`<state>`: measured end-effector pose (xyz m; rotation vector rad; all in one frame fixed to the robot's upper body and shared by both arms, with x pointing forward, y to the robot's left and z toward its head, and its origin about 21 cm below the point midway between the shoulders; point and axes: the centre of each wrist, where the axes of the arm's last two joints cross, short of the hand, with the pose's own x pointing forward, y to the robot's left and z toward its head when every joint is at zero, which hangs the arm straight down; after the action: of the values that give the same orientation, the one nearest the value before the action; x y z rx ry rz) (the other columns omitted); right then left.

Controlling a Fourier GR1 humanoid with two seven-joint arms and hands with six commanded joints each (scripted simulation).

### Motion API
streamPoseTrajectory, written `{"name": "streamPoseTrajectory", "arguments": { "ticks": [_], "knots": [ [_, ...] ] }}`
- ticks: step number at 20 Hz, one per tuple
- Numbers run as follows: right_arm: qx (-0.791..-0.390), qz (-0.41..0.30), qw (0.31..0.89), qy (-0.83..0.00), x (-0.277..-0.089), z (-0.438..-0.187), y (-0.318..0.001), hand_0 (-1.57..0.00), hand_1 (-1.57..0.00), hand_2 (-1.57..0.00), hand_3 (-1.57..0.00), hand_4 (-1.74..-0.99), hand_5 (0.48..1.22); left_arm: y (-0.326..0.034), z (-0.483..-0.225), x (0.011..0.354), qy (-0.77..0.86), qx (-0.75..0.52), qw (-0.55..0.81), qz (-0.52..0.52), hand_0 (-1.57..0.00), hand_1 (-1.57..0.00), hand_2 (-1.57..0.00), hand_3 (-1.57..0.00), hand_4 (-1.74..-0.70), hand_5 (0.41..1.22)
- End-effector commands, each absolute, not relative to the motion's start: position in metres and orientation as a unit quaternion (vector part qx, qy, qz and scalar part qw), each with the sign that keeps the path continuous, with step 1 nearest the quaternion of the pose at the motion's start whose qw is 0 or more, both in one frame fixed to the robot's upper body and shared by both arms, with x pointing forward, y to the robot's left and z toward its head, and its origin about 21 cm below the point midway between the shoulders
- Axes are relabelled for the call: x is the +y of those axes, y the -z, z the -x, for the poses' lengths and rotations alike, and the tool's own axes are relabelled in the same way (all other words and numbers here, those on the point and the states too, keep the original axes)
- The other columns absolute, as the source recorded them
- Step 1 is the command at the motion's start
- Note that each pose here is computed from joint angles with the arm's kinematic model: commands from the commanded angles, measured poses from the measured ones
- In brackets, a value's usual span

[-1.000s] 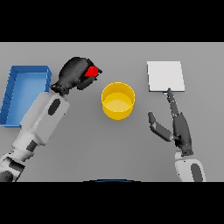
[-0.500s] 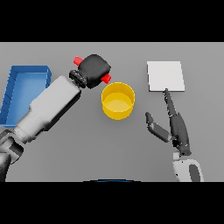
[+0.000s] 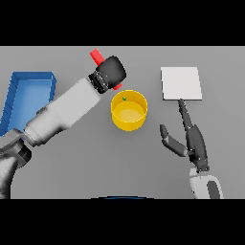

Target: Pick up the red beaker and tilt it to pour out 1 green nut into yellow bowl. Pick up the yellow bowl and place it on the metallic measuring scale.

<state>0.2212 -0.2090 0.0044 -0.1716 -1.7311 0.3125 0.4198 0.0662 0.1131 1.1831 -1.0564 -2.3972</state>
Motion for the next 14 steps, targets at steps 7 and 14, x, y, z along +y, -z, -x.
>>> {"name": "streamPoseTrajectory", "arguments": {
  "ticks": [7,14],
  "knots": [
    [-0.763,0.077,0.629,-0.126,-0.204,-0.226,-0.007,0.00,0.00,0.00,0.00,-1.055,0.691,-0.103,-0.410,0.047,0.830,-0.343,0.045,-0.437,-1.57,-1.57,-1.57,-1.57,-1.74,1.221],
    [-0.769,0.083,0.620,-0.130,-0.203,-0.224,-0.005,0.00,0.00,0.00,0.00,-1.063,0.673,-0.108,-0.407,0.023,0.847,-0.263,-0.057,-0.458,-1.57,-1.57,-1.57,-1.57,-1.73,1.221]
  ]
}}
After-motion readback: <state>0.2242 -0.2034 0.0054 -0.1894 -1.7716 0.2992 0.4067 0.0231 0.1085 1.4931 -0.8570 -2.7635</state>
